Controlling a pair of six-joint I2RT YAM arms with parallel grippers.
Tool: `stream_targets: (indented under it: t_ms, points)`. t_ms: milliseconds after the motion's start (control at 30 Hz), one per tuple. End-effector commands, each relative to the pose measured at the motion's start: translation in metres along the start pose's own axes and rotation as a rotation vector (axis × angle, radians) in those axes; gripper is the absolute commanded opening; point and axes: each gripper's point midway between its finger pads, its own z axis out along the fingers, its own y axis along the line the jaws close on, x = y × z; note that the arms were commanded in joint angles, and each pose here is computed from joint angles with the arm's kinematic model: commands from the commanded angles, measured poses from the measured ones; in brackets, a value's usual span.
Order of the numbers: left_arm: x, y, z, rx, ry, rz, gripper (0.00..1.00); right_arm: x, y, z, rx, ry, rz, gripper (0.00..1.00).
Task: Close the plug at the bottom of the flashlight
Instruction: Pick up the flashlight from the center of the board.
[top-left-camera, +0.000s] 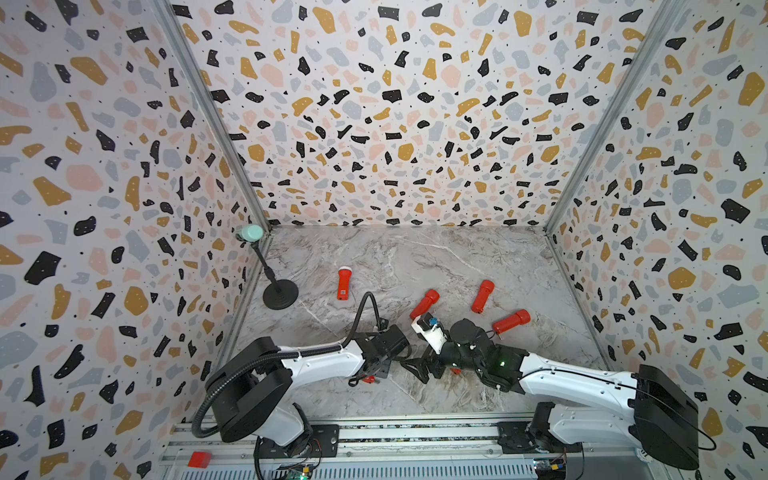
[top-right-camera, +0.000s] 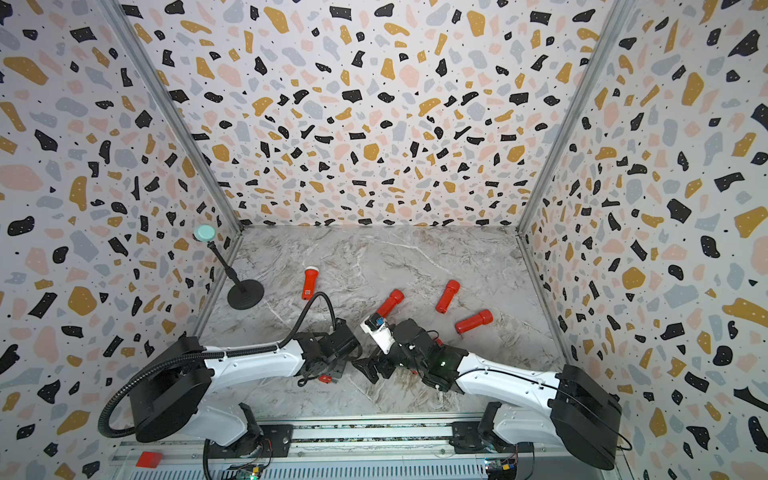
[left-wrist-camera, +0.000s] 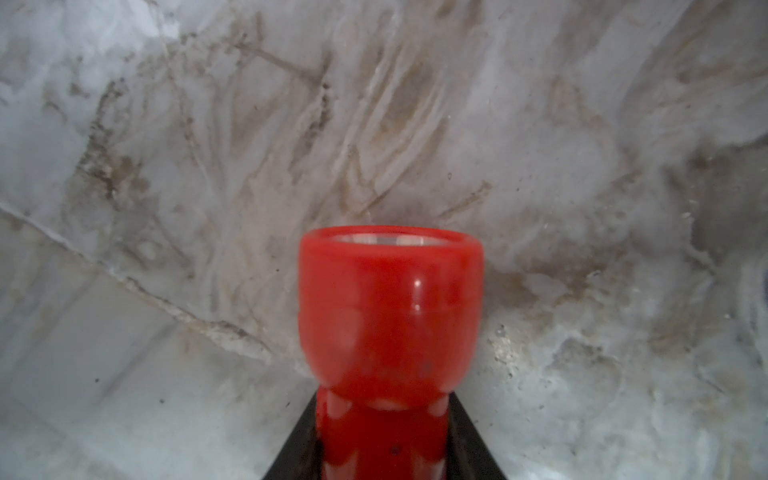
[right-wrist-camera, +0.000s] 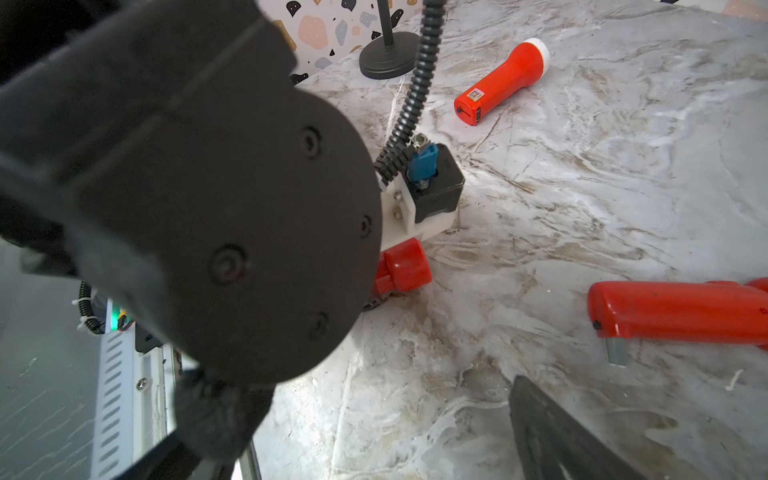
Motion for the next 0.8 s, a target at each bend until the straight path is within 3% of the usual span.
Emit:
stream_targets:
  t_ms: [0,300,467,767]
  points:
    - [0.003,0.003,-0.001,-0.024,0.019,0.017,0.00,-0.009,-0.003,-0.007,0.027,-0.047,0.003,0.99]
    - [-0.034,-0.003,-0.018,-0.021,-0.100,-0.063,0.00,-0.020,-0.017,-0.024,0.089,-0.144,0.027,0.99]
    - [-0.063,-0.028,-0.030,0.077,-0.168,-0.058,0.00,-0.029,-0.027,-0.039,0.119,-0.222,0.056,0.99]
    - [-0.139,-0.062,-0.081,0.234,-0.419,-0.097,0.00,-0.056,-0.049,-0.076,0.196,-0.370,0.140,0.99]
